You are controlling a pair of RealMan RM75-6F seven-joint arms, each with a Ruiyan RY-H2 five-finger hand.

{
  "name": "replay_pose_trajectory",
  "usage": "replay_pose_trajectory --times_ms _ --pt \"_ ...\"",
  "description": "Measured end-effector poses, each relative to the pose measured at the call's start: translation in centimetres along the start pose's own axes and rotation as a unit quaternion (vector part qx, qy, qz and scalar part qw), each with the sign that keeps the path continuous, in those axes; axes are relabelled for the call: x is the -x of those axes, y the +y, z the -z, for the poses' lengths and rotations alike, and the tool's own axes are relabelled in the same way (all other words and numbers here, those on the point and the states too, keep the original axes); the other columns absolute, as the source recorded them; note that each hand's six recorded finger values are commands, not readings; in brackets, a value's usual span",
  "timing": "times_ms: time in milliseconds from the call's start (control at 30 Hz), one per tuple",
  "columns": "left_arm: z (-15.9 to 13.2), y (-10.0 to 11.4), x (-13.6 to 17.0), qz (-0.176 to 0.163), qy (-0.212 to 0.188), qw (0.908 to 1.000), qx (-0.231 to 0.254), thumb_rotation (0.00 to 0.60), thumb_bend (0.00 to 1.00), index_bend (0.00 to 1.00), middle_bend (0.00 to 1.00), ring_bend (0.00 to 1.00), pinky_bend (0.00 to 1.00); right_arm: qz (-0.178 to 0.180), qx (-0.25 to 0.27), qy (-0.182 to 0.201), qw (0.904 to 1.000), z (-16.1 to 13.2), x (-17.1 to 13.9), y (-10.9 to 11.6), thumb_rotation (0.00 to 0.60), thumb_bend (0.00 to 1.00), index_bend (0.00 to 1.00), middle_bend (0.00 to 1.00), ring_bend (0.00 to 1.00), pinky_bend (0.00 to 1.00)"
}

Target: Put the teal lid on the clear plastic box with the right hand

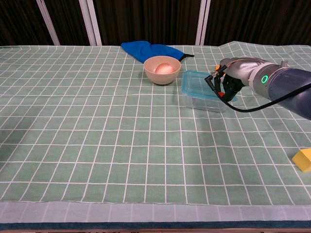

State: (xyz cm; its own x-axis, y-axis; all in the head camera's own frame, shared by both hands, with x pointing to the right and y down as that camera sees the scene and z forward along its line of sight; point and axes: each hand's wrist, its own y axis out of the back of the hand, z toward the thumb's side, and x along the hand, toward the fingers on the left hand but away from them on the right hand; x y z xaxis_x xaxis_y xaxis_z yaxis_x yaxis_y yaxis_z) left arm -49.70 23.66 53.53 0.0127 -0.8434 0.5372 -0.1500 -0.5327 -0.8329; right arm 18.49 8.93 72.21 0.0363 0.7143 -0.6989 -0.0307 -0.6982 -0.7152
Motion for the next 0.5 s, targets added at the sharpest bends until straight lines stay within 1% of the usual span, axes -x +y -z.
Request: replay_pose_trajectory --times_ms 500 --pt "0.0 0.0 0.0 -0.002 0.001 1.0000 -0.002 0.600 0.53 0.09 0.00 0.00 0.00 0.005 0.033 -0.007 0.9994 1.3 0.0 -0.4 0.600 0.52 0.78 0.64 0.31 0.00"
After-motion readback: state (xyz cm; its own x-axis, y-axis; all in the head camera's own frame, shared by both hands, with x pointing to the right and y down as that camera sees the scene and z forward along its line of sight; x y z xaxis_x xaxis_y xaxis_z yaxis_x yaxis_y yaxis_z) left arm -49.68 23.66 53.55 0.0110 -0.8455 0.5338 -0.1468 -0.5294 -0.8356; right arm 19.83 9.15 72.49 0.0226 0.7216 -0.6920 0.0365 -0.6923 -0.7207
